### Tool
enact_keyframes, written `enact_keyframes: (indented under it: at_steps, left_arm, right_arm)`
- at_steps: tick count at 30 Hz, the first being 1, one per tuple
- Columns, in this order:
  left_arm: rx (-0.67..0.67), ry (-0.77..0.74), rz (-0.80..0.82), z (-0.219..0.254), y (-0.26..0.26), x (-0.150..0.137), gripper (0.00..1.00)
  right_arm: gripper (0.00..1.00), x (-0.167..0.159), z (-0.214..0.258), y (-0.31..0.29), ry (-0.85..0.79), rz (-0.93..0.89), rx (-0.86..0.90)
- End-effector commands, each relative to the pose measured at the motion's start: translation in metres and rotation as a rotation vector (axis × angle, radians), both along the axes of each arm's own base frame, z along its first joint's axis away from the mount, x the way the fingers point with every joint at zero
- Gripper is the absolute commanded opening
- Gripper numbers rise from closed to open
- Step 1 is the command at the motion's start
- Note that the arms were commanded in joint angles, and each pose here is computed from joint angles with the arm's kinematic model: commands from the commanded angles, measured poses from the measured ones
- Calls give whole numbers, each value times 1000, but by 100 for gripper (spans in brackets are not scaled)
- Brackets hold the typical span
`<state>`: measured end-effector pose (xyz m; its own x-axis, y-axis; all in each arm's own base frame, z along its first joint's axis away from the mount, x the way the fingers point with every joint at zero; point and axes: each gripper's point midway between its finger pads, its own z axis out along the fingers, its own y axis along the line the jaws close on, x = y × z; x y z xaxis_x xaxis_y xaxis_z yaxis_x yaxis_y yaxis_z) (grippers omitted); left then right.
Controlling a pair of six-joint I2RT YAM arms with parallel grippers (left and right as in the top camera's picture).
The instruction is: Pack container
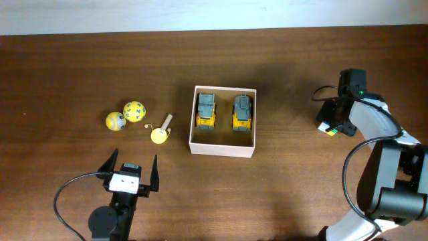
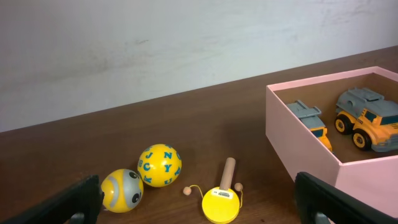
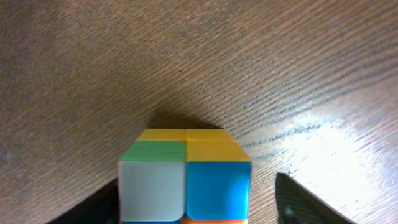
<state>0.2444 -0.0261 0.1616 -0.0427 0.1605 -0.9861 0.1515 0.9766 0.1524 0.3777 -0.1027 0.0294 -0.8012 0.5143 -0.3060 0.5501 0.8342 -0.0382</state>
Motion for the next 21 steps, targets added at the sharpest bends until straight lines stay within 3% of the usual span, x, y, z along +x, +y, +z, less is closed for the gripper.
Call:
enact_keyframes:
  at_steps: [1,5,21]
  left_arm:
    - [13,-1,6,-2,1,0,99]
    - [13,-1,6,-2,1,0,99]
    - [13,-1,6,-2,1,0,99]
  right_arm:
    - [61,-2,-4,-3,11,2,-10]
    - [56,-1,-4,-2,10,3,-9]
    - [55,19,13,25,-50,114,137]
